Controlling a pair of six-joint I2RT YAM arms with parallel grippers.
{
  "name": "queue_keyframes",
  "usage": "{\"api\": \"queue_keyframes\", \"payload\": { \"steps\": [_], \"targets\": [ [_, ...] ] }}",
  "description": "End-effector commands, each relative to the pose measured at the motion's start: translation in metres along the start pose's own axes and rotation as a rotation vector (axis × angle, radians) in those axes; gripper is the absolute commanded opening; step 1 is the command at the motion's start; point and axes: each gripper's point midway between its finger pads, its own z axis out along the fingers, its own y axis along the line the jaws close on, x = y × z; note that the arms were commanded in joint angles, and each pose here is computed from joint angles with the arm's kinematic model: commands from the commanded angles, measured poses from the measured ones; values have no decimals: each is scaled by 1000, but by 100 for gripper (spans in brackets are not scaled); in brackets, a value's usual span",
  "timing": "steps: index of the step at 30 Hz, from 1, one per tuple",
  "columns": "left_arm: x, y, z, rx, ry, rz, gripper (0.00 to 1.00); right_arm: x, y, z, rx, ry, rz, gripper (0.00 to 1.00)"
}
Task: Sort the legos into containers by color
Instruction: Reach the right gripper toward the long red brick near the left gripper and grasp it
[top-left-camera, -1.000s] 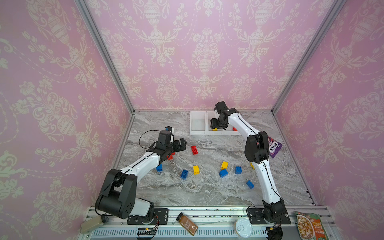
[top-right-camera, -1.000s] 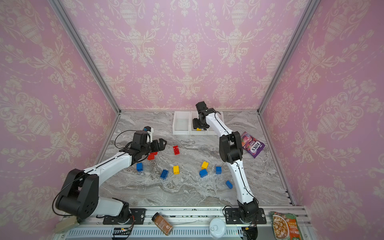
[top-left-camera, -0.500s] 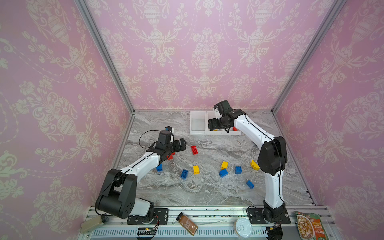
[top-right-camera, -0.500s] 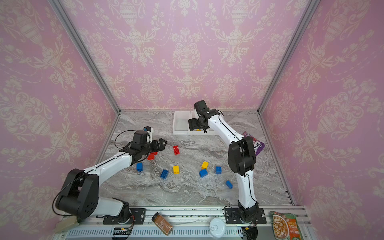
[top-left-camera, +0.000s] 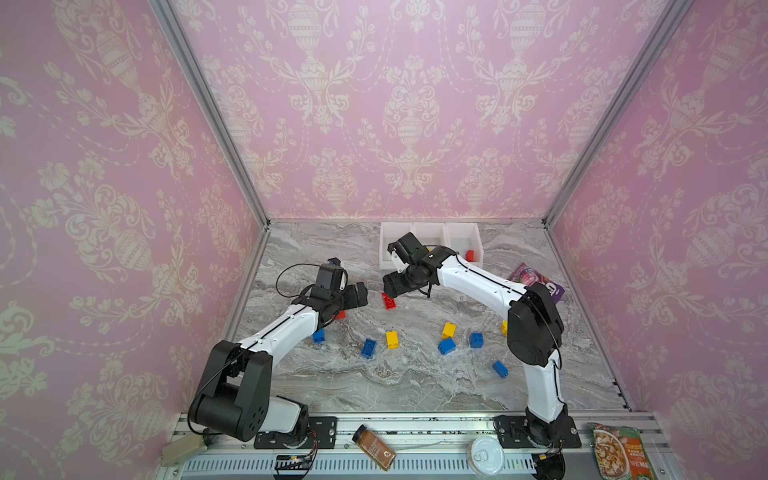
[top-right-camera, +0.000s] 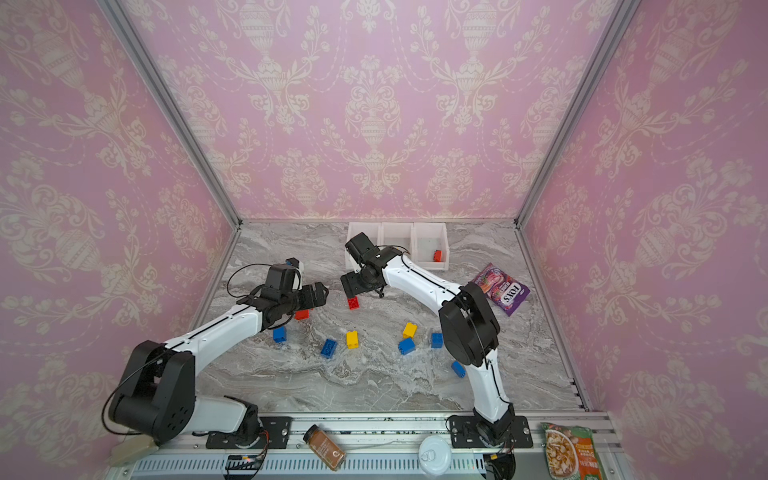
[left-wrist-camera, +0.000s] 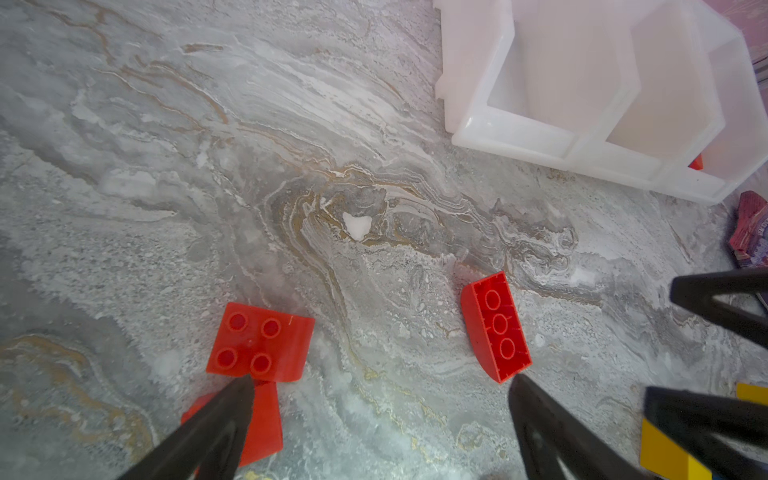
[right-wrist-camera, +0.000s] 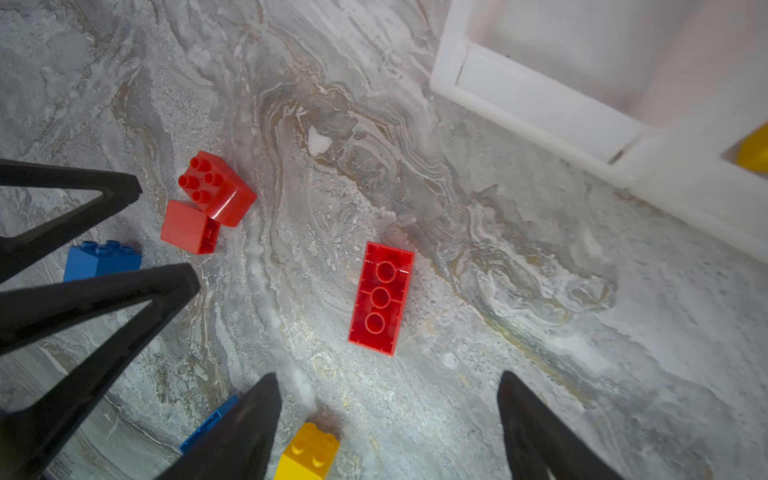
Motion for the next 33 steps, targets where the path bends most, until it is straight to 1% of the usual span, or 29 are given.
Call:
{"api": "queue_keyframes", "payload": {
  "steps": [1,7,11,20,25,30,33],
  "targets": [
    [6,13,-9,-55,20,-28,97,8,5,25,30,46,5,81],
    [8,28,-14,-77,18,-71,95,17,7,50,76,84,-20,78],
    [5,30,-16,-77,9,-78,95,18,5,62,88,92,-20,74],
    [2,29,-15,-67,-2,-83,95,13,-1,77,129,86,-28,66],
    [3,26,-14,-48,3,-84,94,12,-3,81,144,91,-37,63],
    [1,25,-14,-44,-1,-85,94,13,-4,82,147,93,-41,51],
    [1,24,-14,-42,-2,-86,94,13,-4,82,147,93,-41,48]
  ]
}}
